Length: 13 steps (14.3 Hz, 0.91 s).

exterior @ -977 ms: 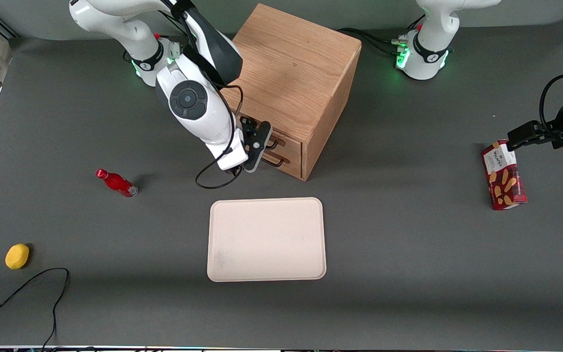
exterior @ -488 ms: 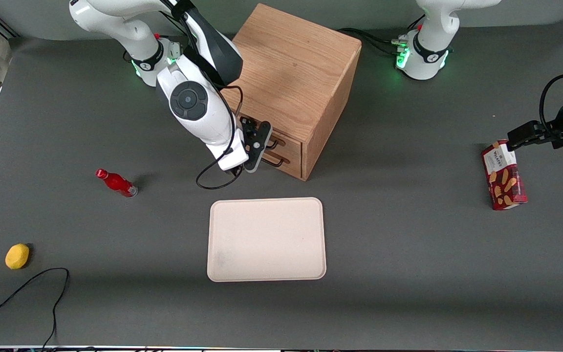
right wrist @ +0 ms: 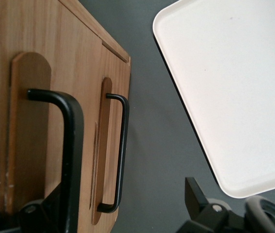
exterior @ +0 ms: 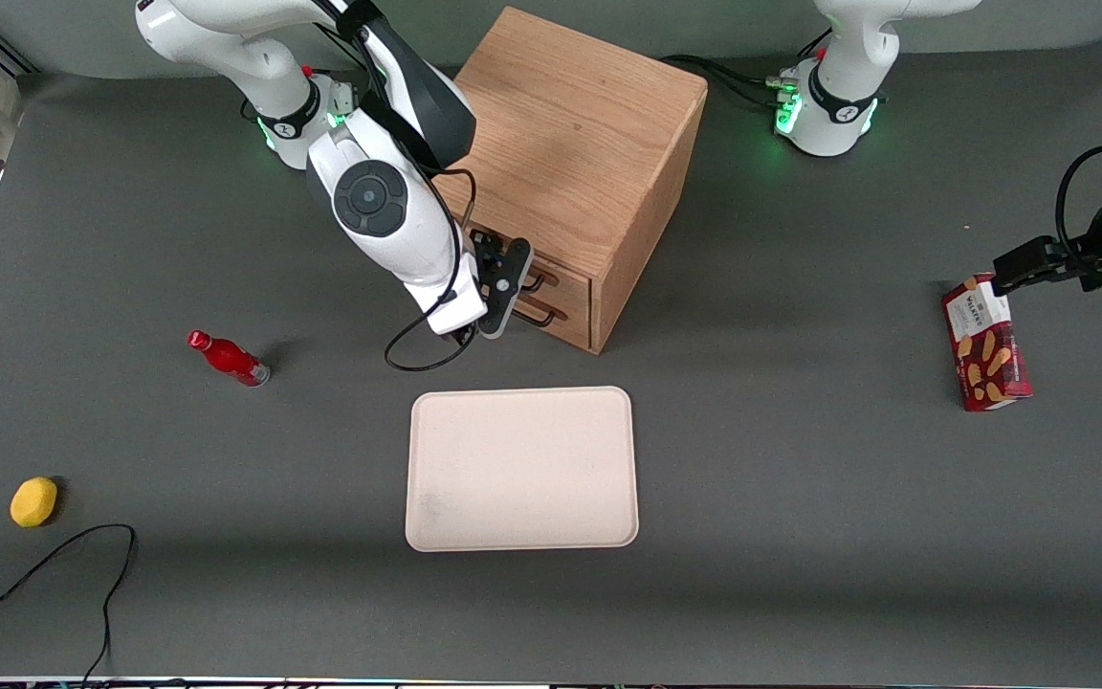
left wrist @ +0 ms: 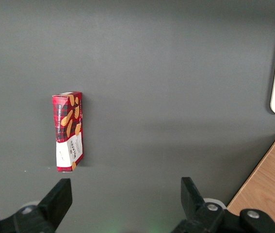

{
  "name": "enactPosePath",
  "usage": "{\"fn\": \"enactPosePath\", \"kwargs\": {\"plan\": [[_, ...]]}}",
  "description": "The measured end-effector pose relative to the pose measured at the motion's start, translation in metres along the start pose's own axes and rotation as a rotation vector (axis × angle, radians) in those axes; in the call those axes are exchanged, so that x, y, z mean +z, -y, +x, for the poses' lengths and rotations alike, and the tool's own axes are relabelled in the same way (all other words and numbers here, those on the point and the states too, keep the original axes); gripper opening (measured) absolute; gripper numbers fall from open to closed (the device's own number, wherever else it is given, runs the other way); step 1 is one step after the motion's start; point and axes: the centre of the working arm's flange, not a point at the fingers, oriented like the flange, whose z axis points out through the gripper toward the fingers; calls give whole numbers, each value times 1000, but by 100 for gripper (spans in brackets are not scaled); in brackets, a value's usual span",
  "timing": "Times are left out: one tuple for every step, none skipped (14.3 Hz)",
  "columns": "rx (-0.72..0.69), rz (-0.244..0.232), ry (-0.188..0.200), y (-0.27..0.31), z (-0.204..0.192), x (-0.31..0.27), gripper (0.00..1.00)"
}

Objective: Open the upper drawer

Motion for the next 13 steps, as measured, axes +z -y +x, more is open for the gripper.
{"fn": "enactPosePath", "kwargs": {"plan": [[-7,-1,-1,-1,0,0,100],[-10,-1,-2,-2,-1,1,100],[-13,-1,-2,-3,-1,1,100],[-20,-2,-4,-4,-1,1,100],[-25,-4,-6,-5,-1,0,100],[-27,-8,-10,-7,-2,0,100],[-28,-10,-13,-10,-3,-1,100],[-29,-11,-15,-13,-3,-1,100],[-32,-12,-17,-16,-3,-2,100],[-35,-13,-20,-19,-4,-2,100],[-36,-14,-22,-23,-5,-3,100],[-37,-15,-24,-28,-6,-3,100],[-41,-15,-26,-32,-7,-4,100]]}}
